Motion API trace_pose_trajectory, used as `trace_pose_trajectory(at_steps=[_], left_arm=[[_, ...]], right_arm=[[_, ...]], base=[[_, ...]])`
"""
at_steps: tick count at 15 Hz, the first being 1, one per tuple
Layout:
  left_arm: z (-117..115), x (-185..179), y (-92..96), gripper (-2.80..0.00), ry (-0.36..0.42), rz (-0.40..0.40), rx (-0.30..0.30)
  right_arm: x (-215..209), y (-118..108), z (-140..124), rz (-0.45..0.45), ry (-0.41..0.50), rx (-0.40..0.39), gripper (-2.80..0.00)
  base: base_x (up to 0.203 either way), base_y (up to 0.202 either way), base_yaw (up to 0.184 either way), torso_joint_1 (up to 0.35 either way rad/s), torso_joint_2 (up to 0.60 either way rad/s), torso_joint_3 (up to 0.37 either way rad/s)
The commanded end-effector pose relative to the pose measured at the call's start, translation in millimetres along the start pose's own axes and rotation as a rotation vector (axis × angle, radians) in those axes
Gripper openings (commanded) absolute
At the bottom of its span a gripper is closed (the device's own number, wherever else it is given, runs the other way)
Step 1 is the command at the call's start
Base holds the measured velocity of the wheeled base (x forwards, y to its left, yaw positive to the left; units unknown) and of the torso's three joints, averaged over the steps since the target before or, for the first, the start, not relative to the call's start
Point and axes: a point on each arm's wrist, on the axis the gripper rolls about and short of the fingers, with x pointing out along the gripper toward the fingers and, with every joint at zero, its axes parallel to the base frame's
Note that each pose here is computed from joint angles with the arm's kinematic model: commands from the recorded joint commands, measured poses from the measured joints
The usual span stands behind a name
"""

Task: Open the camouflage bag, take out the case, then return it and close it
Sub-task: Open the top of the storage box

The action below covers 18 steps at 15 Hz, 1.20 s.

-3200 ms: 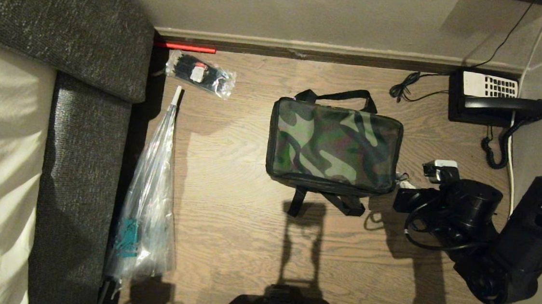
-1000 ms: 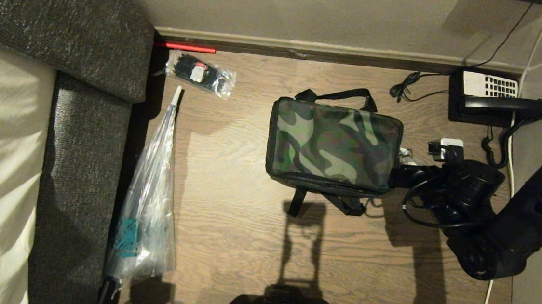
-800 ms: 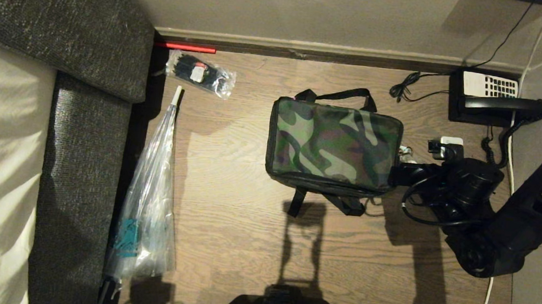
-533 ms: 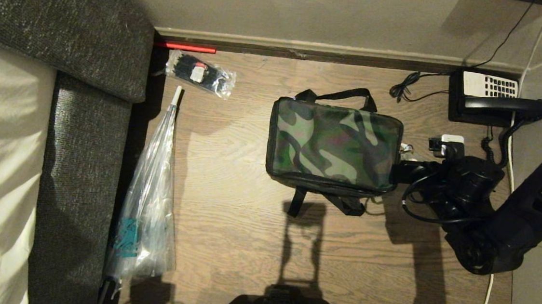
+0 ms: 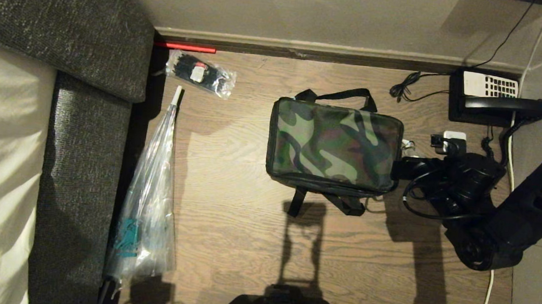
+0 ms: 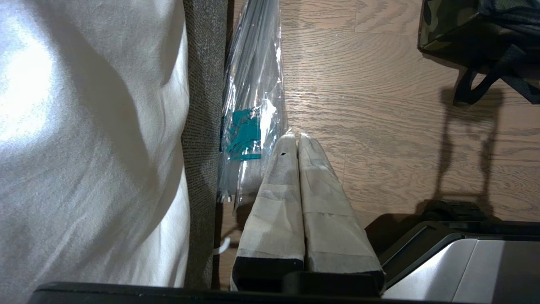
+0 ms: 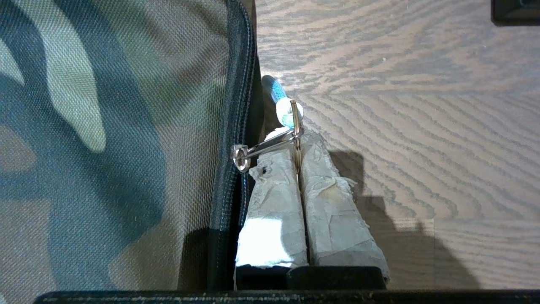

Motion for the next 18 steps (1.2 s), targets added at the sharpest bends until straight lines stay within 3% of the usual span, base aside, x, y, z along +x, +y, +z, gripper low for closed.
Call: trace_pose_trajectory(at_steps=[1, 8, 18], left_arm=[[0.0, 0.0, 0.0, -2.8, 0.0, 0.0, 0.0], [0.0, 0.0, 0.0, -2.8, 0.0, 0.0, 0.0], [0.0, 0.0, 0.0, -2.8, 0.0, 0.0, 0.0]], right_arm=[[0.7, 0.2, 1.8, 0.0, -0.014, 0.002, -2.8], [2.6, 1.1, 3.0, 0.028, -0.025, 0.005, -2.8], [9.8, -12.5, 9.3, -0.001, -0.041, 0.016, -2.8]], base=[[0.0, 0.0, 0.0, 0.0, 0.0, 0.0], [0.0, 0.0, 0.0, 0.0, 0.0, 0.0], [0.0, 0.0, 0.0, 0.0, 0.0, 0.0]])
